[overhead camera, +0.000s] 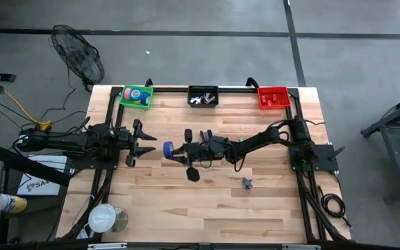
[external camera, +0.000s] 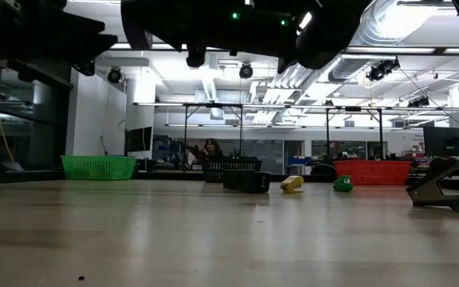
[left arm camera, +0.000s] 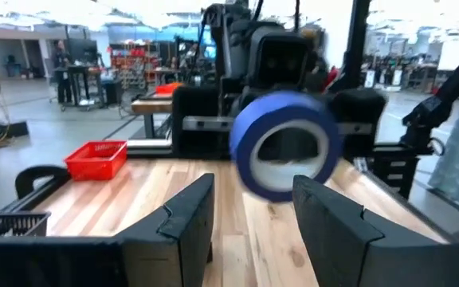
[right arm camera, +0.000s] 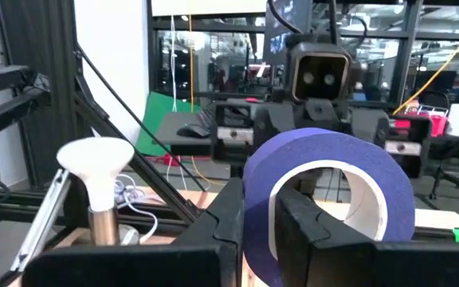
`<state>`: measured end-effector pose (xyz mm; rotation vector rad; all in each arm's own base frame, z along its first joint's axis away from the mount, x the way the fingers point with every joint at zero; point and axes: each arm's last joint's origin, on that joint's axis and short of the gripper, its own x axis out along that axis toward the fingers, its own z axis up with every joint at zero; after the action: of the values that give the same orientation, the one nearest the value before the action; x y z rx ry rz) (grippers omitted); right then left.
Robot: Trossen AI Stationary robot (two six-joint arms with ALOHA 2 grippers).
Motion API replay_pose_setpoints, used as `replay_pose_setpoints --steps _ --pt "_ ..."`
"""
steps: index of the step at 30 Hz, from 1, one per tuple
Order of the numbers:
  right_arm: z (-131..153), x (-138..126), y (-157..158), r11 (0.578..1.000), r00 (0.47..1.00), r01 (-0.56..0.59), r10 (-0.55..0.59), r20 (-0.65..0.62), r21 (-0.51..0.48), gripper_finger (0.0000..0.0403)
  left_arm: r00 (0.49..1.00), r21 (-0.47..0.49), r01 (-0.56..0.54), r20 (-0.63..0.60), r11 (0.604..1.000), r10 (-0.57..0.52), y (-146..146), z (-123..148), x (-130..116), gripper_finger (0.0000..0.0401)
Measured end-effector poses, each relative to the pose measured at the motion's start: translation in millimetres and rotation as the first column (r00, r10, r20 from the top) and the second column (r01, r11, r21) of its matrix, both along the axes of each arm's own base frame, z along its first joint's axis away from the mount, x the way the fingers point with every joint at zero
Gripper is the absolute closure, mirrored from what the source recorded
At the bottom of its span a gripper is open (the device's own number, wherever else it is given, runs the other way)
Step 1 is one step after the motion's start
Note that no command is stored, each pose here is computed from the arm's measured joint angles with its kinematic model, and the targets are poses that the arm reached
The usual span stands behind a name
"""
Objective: Pick and place Stapler, Stapler remover, tape
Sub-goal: Put the purple tape in the green bin
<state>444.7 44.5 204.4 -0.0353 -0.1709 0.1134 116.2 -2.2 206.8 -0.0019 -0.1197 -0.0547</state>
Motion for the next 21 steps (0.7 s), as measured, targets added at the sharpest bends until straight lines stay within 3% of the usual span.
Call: replay_pose_setpoints --steps 21 --pt "-3 1 -1 1.000 0.999 0.018 -0.018 -0.030 0.000 0.0372 1.000 0.001 0.017 0.019 1.000 -0.017 -1 -3 30 0.0233"
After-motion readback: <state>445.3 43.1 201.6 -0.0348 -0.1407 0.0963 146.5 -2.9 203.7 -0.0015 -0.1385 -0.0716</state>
